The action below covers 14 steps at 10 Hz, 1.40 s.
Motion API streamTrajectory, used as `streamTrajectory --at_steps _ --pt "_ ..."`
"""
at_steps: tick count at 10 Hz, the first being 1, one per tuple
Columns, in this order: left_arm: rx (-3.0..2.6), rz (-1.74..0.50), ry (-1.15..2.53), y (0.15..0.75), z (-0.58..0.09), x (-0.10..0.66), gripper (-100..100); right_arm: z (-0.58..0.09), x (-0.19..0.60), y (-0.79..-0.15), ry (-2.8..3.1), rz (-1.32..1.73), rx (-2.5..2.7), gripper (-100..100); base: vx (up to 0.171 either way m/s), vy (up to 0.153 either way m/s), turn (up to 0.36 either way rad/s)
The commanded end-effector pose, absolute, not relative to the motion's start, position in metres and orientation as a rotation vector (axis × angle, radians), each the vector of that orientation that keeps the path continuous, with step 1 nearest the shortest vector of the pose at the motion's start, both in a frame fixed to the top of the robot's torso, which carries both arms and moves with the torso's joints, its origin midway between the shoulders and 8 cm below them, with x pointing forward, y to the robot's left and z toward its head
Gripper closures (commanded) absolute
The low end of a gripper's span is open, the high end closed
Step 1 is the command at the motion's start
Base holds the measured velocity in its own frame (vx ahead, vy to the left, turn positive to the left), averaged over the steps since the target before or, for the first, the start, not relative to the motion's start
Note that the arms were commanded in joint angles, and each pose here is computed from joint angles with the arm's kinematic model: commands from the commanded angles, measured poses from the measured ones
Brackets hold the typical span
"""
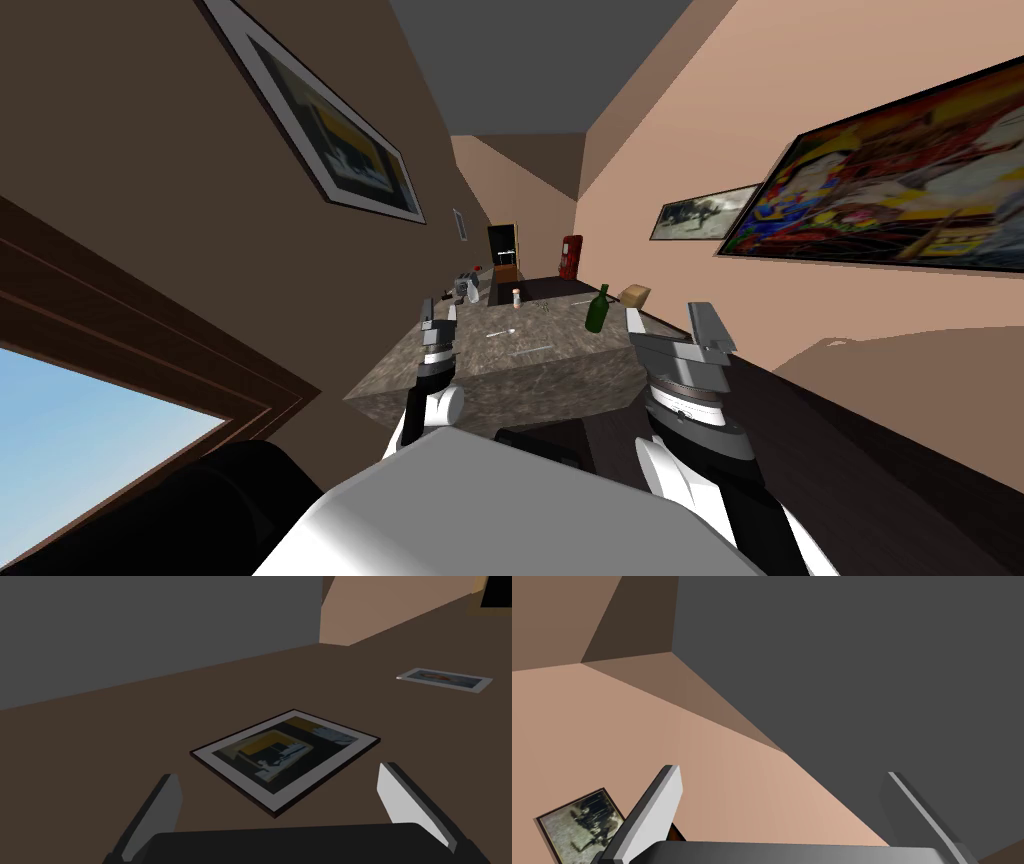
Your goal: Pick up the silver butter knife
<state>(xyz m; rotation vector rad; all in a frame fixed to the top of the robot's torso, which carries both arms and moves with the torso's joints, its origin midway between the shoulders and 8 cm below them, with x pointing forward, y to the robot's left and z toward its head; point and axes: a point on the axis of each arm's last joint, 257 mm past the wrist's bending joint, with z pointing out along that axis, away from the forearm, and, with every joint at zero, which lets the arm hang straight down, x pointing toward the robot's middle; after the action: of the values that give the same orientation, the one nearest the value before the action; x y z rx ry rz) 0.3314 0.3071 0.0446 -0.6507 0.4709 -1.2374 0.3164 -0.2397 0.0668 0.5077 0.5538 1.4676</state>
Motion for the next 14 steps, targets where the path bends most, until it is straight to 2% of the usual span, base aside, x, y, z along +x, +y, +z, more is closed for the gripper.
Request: streamTrajectory --at_steps 1,14 --pt "-0.648 -1.247 0.508 0.305 0.042 0.337 -100 0.067 0.316 -0.240 0.554 1.468 0.508 0 -0.003 -0.012 -0.021" --pt "-0.856 -1.334 0.783 0.311 -0.013 0.406 -100 0.067 0.316 -0.240 0.554 1.468 0.508 0 -0.009 -0.033 -0.032"
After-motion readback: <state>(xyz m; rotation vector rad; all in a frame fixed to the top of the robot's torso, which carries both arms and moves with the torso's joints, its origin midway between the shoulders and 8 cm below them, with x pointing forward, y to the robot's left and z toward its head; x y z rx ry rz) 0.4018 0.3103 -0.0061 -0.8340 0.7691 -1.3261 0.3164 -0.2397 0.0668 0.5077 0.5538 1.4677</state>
